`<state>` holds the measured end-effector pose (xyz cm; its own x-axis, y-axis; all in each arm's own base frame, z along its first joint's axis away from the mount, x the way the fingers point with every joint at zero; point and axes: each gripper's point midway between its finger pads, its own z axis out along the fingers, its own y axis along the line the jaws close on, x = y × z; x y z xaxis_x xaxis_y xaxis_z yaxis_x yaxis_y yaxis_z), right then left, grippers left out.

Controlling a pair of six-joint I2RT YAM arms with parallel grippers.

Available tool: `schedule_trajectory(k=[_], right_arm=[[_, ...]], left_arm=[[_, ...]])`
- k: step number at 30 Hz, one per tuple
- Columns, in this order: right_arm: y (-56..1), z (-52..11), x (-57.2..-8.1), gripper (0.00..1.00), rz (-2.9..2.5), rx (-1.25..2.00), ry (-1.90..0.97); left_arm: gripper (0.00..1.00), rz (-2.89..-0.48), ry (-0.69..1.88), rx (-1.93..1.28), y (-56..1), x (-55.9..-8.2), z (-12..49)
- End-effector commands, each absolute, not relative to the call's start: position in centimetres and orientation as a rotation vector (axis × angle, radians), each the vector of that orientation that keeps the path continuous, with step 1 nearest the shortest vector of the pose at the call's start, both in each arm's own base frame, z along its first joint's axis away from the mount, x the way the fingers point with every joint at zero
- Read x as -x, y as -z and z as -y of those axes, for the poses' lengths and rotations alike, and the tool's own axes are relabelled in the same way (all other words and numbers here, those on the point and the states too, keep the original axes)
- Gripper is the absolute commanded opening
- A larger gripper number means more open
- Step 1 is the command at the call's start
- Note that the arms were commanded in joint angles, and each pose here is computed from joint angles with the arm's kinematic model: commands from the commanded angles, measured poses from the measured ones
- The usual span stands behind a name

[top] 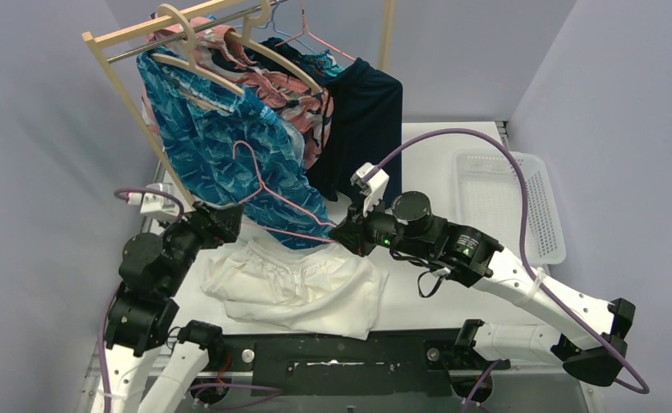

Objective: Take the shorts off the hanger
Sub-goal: Place the hanger on the clothes rod.

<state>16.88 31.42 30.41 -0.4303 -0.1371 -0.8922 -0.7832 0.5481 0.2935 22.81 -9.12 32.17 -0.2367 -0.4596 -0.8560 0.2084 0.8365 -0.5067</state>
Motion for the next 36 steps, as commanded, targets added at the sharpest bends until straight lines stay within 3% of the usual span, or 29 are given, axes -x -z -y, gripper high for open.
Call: schedule_trajectory(k=[1,6,12,21,36], right_arm=[[-34.8,-32.2,-17.7,0.0,-1.72,0.659,-0.975],[-36.6,-33.3,-17.5,0.0,-1.621,0.677,-0.994],[-38.6,-34.8,-18.2,0.0,-1.503,0.692,-0.89],[-43.2,-36.7,-20.7,0.0,-1.346,0.58,-0.712],[-49.4,-42.8,-23.2,0.0,-1.23,0.53,-0.649]], left_arm=[[0.79,-1.614,0.451,0.354,-31.9,-21.8,4.7],[0.79,-1.54,0.219,0.587,-29.1,-20.2,-1.0],[0.79,-1.586,0.112,0.612,-25.4,-20.4,-2.2],[0.79,-1.632,0.127,0.636,-23.1,-20.9,-1.7],[0.78,-1.709,0.144,0.621,-21.2,-22.0,-0.8]])
